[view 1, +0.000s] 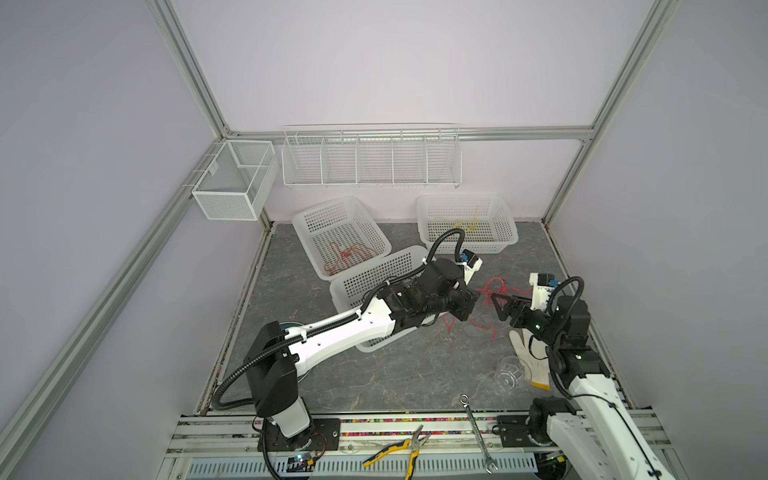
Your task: Untangle the cables
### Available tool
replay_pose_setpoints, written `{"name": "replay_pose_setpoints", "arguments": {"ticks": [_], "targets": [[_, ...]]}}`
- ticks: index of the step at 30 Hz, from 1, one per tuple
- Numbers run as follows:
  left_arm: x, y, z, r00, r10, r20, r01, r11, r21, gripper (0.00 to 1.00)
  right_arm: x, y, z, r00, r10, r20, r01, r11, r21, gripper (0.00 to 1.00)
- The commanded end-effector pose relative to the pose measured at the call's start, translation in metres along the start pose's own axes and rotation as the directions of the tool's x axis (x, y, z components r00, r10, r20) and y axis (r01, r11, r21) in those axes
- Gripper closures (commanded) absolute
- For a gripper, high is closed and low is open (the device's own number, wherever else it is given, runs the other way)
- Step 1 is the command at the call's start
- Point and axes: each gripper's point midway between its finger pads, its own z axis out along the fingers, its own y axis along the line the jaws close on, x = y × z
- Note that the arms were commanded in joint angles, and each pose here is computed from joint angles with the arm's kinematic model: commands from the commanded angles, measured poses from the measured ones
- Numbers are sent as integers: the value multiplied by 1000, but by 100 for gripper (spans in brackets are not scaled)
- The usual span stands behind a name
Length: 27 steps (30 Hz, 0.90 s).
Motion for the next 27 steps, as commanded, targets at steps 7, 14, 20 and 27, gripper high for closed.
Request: {"name": "replay_pose_setpoints", "arguments": {"ticks": [7, 14, 20, 27], "targets": [[-41, -20, -32, 994, -8, 110, 1, 998, 66, 100, -14, -21, 8, 995, -11, 103, 0, 994, 108, 46], [-38, -15, -32, 993, -1, 115, -4, 999, 45, 100, -14, -14, 15, 997, -27, 70, 22, 997, 79, 83], [-30, 0, -31, 995, 24, 92, -21, 999, -33, 100, -17, -18, 6, 995, -29, 98, 17, 993, 119, 94], [8, 45, -27, 998, 49, -28, -54, 970, -235, 100, -22, -36, -21, 992, -22, 127, -15, 960, 278, 94]]}}
